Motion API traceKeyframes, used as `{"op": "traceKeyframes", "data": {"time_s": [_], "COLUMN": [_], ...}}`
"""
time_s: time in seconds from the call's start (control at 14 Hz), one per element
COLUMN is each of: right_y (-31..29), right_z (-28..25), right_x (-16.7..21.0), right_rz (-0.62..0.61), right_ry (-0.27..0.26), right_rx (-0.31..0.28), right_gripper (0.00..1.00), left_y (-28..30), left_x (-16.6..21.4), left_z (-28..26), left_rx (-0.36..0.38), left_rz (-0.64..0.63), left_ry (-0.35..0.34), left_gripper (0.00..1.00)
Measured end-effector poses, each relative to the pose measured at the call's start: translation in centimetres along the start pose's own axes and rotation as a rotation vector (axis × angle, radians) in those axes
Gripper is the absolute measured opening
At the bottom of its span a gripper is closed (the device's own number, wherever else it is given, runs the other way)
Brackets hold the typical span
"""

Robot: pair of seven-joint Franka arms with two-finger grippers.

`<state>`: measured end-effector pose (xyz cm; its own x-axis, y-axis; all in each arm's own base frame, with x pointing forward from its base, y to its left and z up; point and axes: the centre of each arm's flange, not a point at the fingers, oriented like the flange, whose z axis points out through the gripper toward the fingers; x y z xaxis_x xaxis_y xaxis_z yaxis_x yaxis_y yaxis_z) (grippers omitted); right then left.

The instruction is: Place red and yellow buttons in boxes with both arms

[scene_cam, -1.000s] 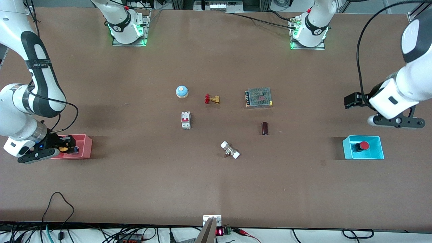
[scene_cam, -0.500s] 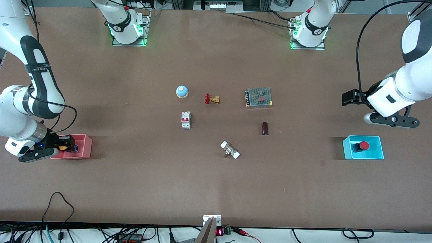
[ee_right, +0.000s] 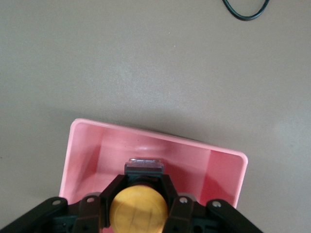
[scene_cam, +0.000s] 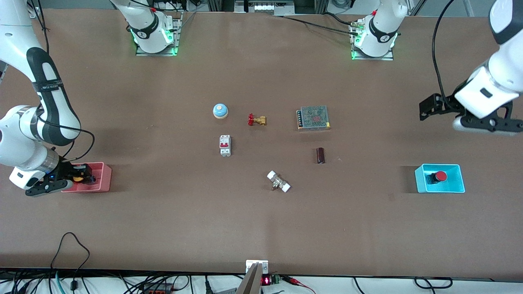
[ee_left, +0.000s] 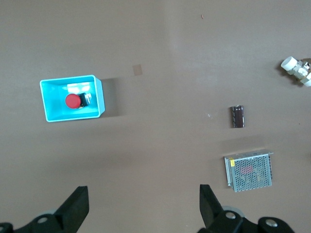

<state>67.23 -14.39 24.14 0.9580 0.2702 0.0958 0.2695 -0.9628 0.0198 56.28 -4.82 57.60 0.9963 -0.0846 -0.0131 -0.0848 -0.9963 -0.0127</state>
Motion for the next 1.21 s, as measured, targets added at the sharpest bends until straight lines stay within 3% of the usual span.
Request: {"op": "traceKeyframes", "data": {"time_s": [0.5,0.79,0.86,1.21], "right_y": [0.0,0.0,0.0,0.1], "right_z": [0.9,0.9,0.9,-0.5], "right_x": [-0.1,0.0,0.0,0.4], "right_rz": [0.0,-0.002,-0.002,-0.004], "right_ry": [0.003,0.004,0.004,0.022], "right_rx": [0.001,0.001,0.0,-0.011], "right_gripper": [0.38,0.71,0.71,0.98], "left_y": [-0.8,-0.5,-0.4,0.4], "left_x": [-0.9,-1.1,-1.1,-1.2], "left_z": [1.0,1.2,1.2,0.9], "left_rx": [0.002,0.002,0.002,0.002], "left_rz": [-0.002,0.003,0.004,0.019], "left_ry": [-0.02,-0.037,-0.041,-0.044], "left_gripper": [1.0,1.0,1.0,1.0]}}
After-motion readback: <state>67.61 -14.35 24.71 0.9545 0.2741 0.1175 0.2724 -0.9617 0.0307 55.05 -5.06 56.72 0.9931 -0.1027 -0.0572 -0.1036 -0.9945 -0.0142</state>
